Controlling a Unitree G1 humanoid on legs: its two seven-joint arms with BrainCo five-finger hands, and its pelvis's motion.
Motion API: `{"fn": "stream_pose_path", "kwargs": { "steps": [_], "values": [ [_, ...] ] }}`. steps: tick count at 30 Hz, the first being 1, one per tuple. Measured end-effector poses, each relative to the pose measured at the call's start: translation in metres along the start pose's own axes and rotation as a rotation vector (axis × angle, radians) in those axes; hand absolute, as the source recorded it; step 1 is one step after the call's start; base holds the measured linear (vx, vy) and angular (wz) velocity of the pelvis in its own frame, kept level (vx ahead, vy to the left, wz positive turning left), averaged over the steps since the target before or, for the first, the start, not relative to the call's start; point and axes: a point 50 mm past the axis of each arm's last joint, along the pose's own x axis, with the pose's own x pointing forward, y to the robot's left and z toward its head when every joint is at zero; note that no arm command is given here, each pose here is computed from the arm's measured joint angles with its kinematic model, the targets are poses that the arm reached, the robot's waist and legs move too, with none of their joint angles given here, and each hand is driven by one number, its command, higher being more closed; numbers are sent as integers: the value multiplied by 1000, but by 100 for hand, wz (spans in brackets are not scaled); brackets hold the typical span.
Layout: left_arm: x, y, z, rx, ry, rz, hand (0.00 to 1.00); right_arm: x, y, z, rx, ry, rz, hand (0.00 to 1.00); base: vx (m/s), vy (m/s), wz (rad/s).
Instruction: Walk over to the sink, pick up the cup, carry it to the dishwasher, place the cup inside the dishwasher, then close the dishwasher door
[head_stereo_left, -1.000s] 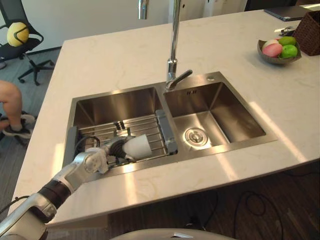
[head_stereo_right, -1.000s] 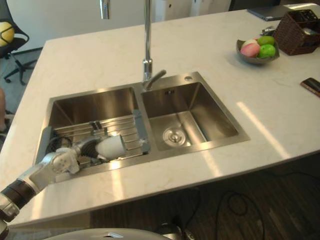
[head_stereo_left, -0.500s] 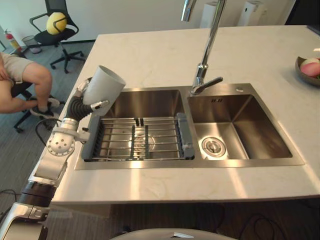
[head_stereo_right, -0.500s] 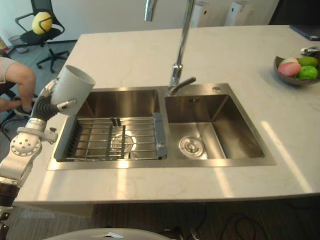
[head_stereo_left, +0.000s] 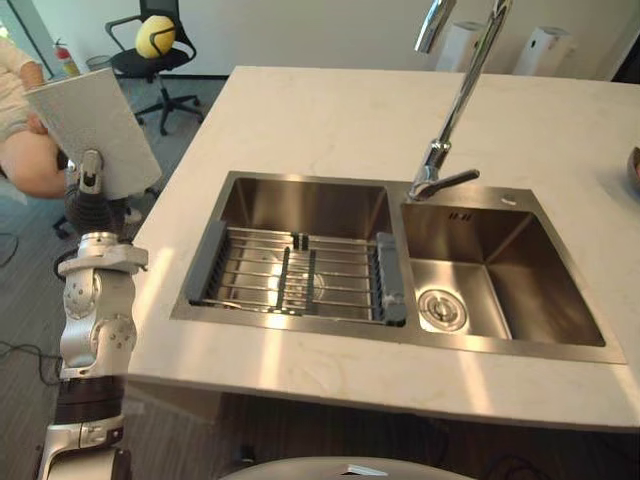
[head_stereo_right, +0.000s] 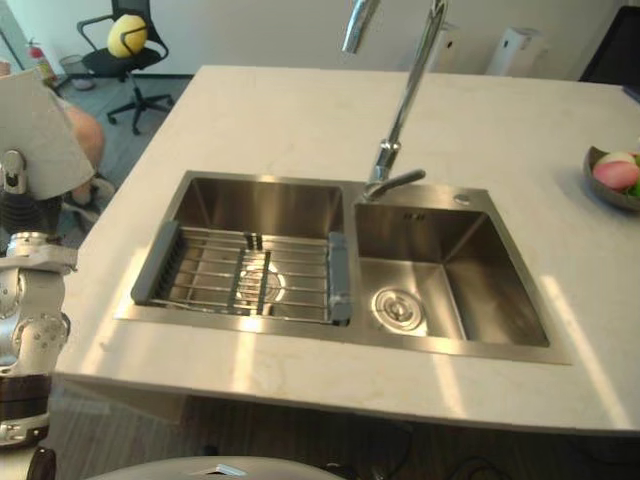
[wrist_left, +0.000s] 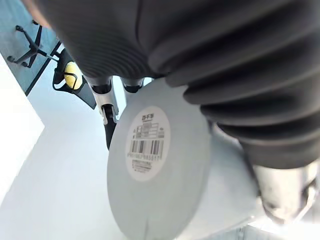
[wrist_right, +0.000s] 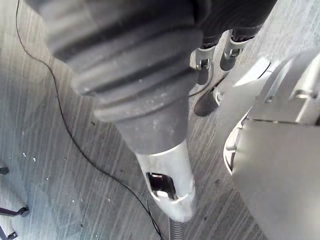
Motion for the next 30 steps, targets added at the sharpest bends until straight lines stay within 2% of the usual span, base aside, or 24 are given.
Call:
{"fn": "stream_pose_path", "kwargs": {
  "steps": [5, 14, 16, 19, 22, 25, 30],
  "values": [
    [-7, 21, 16, -84, -69, 68, 100, 0, 1, 0, -38, -3, -16, 0, -23, 5, -4],
    [-23, 45, 38, -21, -138, 125, 100, -3, -10, -12, -63, 43, -7, 0, -14, -30, 44],
    [-24, 46, 40, -14, -145, 119, 100, -3, -7, -12, -63, 40, 15, 0, 82, -58, 93],
    [-31, 56, 49, 11, -174, 150, 100, 2, 16, 1, -73, 1, 93, 0, 5, -47, 48],
    [-39, 62, 47, 25, -157, 181, 100, 6, 37, 24, -150, -46, 170, 0, -83, -51, 41],
    [-40, 61, 41, 24, -136, 172, 100, 6, 38, 42, -267, -72, 180, 0, -141, -89, 71],
    [-40, 73, 29, 17, -94, 186, 100, 6, 37, 41, -310, -45, 179, 0, -143, -102, 89]
  ]
}}
